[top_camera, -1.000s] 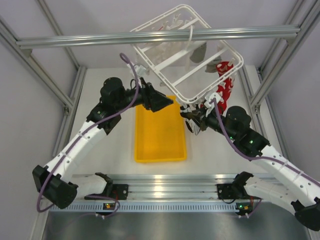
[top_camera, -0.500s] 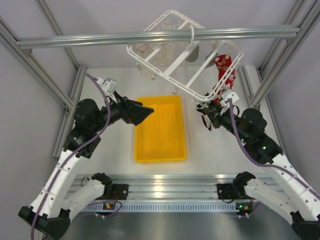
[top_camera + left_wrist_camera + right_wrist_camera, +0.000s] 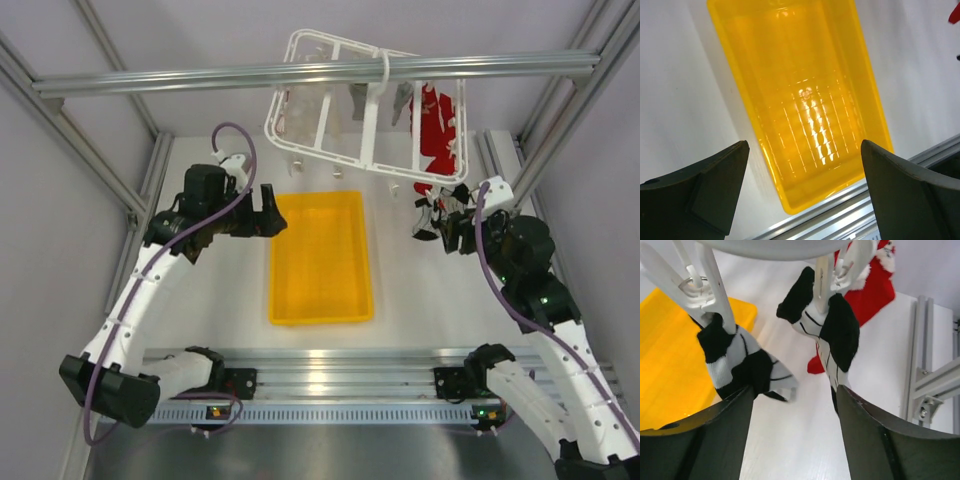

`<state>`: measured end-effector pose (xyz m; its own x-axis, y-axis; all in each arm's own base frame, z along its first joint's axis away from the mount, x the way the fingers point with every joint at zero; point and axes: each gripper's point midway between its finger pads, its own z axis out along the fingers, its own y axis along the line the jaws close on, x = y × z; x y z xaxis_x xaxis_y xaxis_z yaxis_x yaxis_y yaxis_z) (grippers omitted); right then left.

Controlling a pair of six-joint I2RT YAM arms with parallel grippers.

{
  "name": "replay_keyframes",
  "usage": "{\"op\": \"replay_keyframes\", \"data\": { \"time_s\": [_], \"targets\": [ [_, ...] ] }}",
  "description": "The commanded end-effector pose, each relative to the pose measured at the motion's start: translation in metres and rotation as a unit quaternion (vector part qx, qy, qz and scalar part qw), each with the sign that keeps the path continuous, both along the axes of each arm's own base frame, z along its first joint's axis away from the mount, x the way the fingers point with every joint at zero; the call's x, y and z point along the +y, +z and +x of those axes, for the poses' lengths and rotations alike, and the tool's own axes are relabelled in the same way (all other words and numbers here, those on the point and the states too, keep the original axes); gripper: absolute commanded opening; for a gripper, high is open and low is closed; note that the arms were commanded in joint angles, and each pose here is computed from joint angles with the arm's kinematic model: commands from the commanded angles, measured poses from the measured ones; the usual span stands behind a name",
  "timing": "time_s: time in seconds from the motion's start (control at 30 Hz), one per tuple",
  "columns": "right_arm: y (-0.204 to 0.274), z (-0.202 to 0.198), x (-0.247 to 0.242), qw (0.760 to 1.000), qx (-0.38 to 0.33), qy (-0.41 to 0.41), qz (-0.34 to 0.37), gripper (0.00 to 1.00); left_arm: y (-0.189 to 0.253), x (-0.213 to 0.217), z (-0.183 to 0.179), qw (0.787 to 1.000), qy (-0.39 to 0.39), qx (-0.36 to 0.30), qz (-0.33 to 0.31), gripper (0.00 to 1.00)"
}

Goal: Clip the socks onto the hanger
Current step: Clamp the sock onto the hanger, then reset both arms

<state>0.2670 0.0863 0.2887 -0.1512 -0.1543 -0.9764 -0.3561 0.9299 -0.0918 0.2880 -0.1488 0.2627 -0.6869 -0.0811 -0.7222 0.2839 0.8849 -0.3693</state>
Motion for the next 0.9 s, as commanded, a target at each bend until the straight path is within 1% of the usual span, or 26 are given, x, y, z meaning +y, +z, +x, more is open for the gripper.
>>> {"op": "replay_keyframes", "data": {
  "time_s": [0.0, 0.07, 0.13, 0.17, 0.2, 0.27, 0.3, 0.4, 0.47, 0.53, 0.6, 0.7, 0.87],
  "targets": [
    [0.026, -0.014, -0.011, 1.0, -0.026, -0.01, 0.012, 0.69, 0.009, 0.023, -0.011, 0.998, 0.006, -0.027, 0.057, 0.98],
    [0.024, -0.026, -0.014, 1.0, -0.027, -0.006, 0.011, 0.78, 0.011, 0.029, -0.014, 0.997, 0.009, -0.044, 0.067, 0.98],
    [0.025, -0.041, -0.014, 0.999, -0.037, 0.005, 0.011, 0.83, 0.014, 0.034, -0.014, 0.995, 0.015, -0.06, 0.076, 0.98],
    [0.015, -0.046, -0.015, 1.0, -0.023, 0.008, 0.007, 0.89, 0.015, 0.037, -0.017, 0.994, 0.017, -0.069, 0.078, 0.98],
    [0.016, -0.054, -0.016, 0.999, -0.03, 0.011, 0.009, 0.92, 0.016, 0.042, -0.014, 0.993, 0.028, -0.08, 0.087, 0.98],
    [0.004, -0.064, -0.017, 1.0, -0.014, 0.015, 0.002, 0.97, 0.02, 0.047, -0.016, 0.99, 0.03, -0.097, 0.097, 0.98],
    [0.005, -0.071, -0.016, 0.999, -0.022, 0.023, 0.003, 0.99, 0.021, 0.05, -0.015, 0.988, 0.031, -0.106, 0.108, 0.98],
    [-0.007, -0.085, -0.012, 0.999, -0.008, 0.043, 0.007, 1.0, 0.03, 0.066, -0.017, 0.98, 0.05, -0.135, 0.138, 0.98],
    [-0.007, -0.092, -0.01, 0.998, -0.015, 0.053, 0.014, 1.0, 0.031, 0.075, -0.019, 0.975, 0.062, -0.144, 0.157, 0.98],
    [-0.002, -0.095, -0.009, 0.998, -0.026, 0.054, 0.022, 1.0, 0.036, 0.084, -0.024, 0.972, 0.081, -0.153, 0.158, 0.98],
    [-0.002, -0.094, -0.012, 0.998, -0.025, 0.044, 0.026, 1.0, 0.035, 0.088, -0.03, 0.972, 0.098, -0.152, 0.148, 0.98],
    [0.0, -0.096, -0.014, 0.998, -0.03, 0.038, 0.029, 1.0, 0.029, 0.101, -0.034, 0.969, 0.131, -0.144, 0.151, 0.98],
    [0.008, -0.102, -0.017, 0.998, -0.046, 0.036, 0.031, 1.0, 0.033, 0.111, -0.042, 0.965, 0.139, -0.162, 0.155, 0.98]
  ]
}}
